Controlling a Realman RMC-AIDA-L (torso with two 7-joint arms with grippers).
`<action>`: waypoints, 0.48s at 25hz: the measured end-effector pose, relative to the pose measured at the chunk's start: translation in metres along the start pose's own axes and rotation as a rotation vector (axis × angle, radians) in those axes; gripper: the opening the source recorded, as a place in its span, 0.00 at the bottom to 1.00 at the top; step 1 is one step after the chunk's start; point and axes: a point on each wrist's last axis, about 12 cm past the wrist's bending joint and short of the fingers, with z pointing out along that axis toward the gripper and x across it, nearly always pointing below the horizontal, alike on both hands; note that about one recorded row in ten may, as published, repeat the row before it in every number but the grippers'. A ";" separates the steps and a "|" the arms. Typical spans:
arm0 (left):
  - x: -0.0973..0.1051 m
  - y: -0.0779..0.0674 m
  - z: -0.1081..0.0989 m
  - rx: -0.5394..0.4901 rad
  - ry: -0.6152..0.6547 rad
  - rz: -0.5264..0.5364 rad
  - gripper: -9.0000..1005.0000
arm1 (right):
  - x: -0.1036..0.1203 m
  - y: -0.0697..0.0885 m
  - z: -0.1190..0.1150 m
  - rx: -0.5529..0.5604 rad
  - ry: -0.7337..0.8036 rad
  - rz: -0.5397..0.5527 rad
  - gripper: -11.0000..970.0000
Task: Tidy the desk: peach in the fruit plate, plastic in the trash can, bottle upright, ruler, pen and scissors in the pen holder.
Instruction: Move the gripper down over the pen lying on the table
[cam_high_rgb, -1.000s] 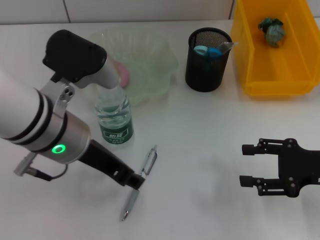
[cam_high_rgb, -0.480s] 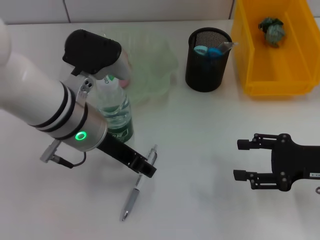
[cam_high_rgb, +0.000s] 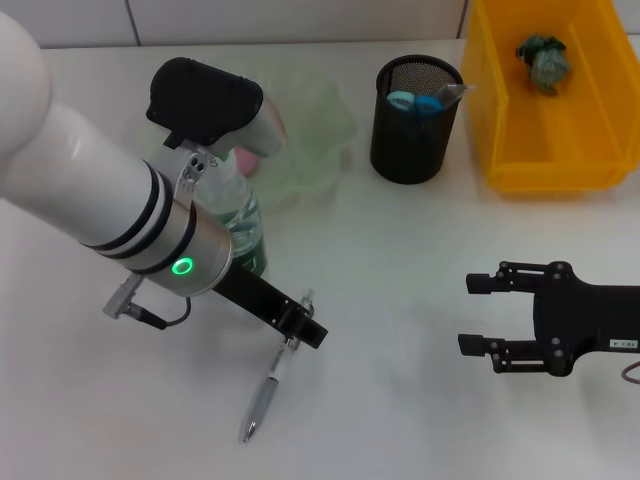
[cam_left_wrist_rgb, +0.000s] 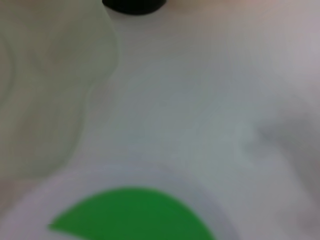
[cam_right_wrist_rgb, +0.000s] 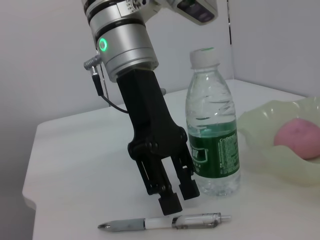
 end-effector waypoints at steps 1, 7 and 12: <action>0.000 0.000 0.001 -0.001 0.000 0.003 0.58 | 0.000 0.000 0.000 -0.001 0.000 -0.001 0.76; -0.001 -0.003 0.011 -0.012 0.026 0.029 0.58 | -0.003 -0.001 0.002 -0.008 -0.004 -0.006 0.76; -0.002 -0.005 0.012 -0.019 0.026 0.045 0.58 | -0.003 -0.001 0.002 -0.010 -0.005 -0.007 0.76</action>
